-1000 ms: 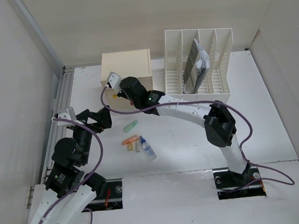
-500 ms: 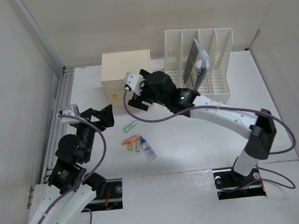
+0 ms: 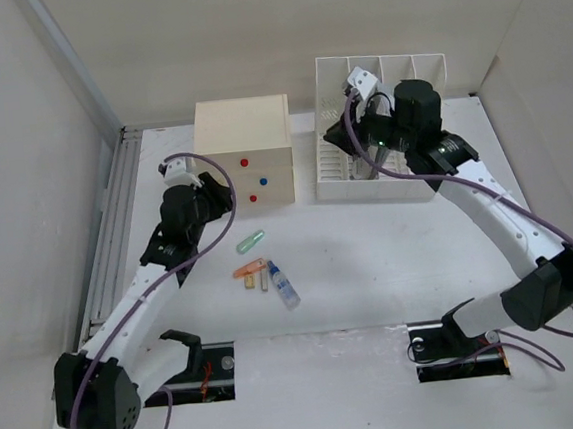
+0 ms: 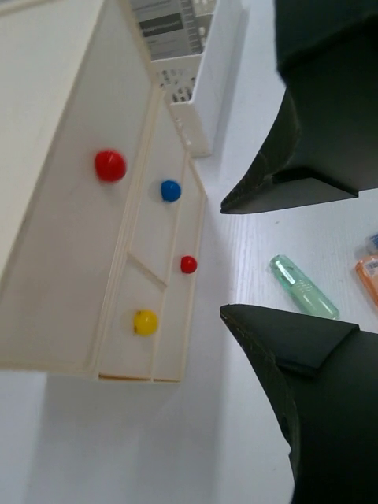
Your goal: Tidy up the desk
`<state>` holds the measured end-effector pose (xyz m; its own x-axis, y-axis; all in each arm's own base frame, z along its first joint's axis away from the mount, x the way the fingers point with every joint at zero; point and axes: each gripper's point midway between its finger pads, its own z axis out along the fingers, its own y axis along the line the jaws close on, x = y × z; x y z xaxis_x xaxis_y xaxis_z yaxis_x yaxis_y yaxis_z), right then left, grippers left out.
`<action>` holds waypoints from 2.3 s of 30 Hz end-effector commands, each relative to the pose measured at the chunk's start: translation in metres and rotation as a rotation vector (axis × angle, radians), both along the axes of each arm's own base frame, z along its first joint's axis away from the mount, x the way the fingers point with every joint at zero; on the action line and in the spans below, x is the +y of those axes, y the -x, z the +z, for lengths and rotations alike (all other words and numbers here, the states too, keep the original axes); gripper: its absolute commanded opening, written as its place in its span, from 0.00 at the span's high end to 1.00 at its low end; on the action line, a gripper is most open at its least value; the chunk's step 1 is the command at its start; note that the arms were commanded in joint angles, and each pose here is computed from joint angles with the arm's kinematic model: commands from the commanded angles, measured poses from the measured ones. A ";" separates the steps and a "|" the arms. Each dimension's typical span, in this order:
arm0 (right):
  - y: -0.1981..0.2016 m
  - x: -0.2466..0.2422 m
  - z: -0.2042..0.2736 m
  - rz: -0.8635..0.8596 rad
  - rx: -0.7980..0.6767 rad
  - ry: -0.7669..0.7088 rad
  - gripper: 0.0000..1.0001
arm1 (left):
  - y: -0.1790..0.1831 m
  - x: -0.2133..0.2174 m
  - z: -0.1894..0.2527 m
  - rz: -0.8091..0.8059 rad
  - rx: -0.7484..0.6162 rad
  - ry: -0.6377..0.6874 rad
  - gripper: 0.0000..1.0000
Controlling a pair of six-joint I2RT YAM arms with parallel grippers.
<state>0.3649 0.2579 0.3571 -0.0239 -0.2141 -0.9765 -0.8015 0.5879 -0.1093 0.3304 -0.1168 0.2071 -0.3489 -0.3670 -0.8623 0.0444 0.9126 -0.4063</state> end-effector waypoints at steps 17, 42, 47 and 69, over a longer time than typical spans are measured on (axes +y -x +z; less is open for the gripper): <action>0.051 0.011 0.022 0.215 0.074 -0.136 0.76 | -0.059 0.025 -0.018 0.018 0.014 0.301 0.50; 0.046 0.011 0.013 0.212 0.099 -0.136 0.76 | -0.080 0.030 -0.053 0.051 0.073 0.322 0.65; 0.046 0.011 0.013 0.212 0.099 -0.136 0.76 | -0.082 0.031 -0.059 0.064 0.082 0.327 0.66; 0.045 0.012 0.006 0.220 0.118 -0.132 0.76 | -0.088 0.021 -0.066 0.093 0.075 0.312 0.84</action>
<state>0.3206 0.2684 0.3520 -0.1400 -0.1249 -0.9822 -0.9037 0.4215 0.0752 0.4111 -0.0931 0.1340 -0.3964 -0.6352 -0.6628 -0.0867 0.7447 -0.6618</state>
